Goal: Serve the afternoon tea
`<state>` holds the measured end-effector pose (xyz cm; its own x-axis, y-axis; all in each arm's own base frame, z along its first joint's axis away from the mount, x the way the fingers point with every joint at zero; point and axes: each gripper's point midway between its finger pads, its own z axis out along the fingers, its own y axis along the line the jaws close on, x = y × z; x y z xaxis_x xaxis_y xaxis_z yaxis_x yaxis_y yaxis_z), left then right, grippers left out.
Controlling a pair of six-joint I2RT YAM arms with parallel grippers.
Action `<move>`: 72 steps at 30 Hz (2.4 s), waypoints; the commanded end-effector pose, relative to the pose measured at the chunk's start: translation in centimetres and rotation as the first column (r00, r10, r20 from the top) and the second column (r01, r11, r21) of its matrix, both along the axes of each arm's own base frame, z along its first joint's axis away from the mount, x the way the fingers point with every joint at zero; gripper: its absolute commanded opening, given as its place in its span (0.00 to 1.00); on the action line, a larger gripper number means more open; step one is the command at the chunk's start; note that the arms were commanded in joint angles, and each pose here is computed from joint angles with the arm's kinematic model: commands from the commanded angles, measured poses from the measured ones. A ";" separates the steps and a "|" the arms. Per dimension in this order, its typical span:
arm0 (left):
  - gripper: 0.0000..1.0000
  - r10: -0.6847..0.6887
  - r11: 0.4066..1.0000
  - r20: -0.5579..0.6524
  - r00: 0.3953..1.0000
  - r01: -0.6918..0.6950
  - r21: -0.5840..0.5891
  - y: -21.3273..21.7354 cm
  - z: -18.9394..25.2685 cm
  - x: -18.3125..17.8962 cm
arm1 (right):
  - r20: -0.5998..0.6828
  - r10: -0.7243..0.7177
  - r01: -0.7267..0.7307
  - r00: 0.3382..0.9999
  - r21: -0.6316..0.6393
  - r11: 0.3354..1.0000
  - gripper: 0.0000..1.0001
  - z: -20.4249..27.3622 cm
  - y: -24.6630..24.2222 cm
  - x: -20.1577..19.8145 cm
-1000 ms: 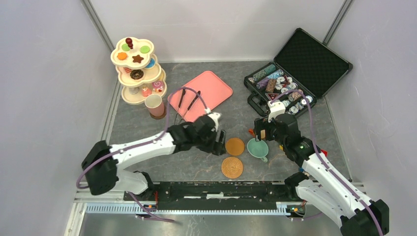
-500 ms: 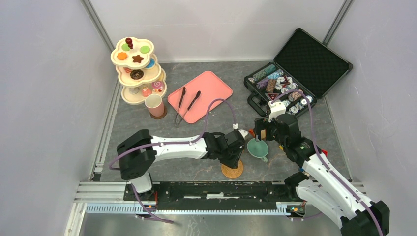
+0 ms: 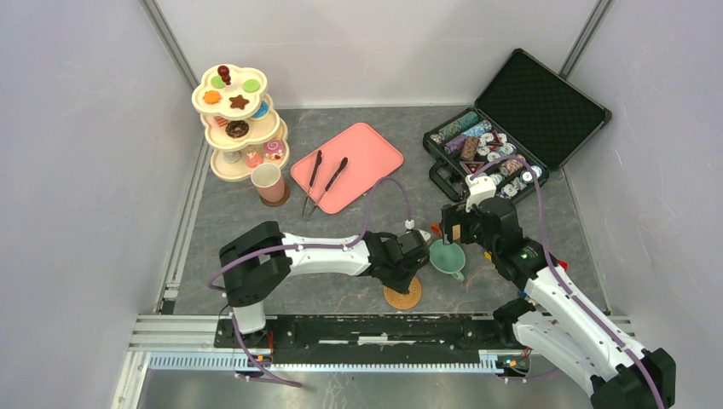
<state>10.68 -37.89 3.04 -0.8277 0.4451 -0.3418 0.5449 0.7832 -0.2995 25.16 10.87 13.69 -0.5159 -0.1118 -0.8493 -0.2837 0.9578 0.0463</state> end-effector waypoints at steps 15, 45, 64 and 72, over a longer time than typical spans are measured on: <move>0.02 0.395 0.812 0.231 0.889 -0.455 0.366 15.2 -2.5 3.5 | 0.027 0.028 -0.029 0.999 0.030 0.999 0.98 0.5 0.9 0.3; 0.02 0.982 0.020 0.189 0.022 -1.000 0.012 38.0 1.1 17.7 | 0.035 0.013 -0.013 0.999 0.011 1.000 0.98 0.4 0.2 0.1; 0.24 0.960 0.272 0.080 0.268 -0.961 -0.045 31.0 2.4 9.8 | 0.018 0.048 -0.049 0.999 0.038 0.998 0.98 -0.4 1.3 0.3; 0.02 0.964 0.243 0.098 0.249 -0.968 0.069 31.2 -1.6 10.1 | 0.036 0.029 -0.030 0.999 0.030 0.999 0.98 0.2 0.7 0.2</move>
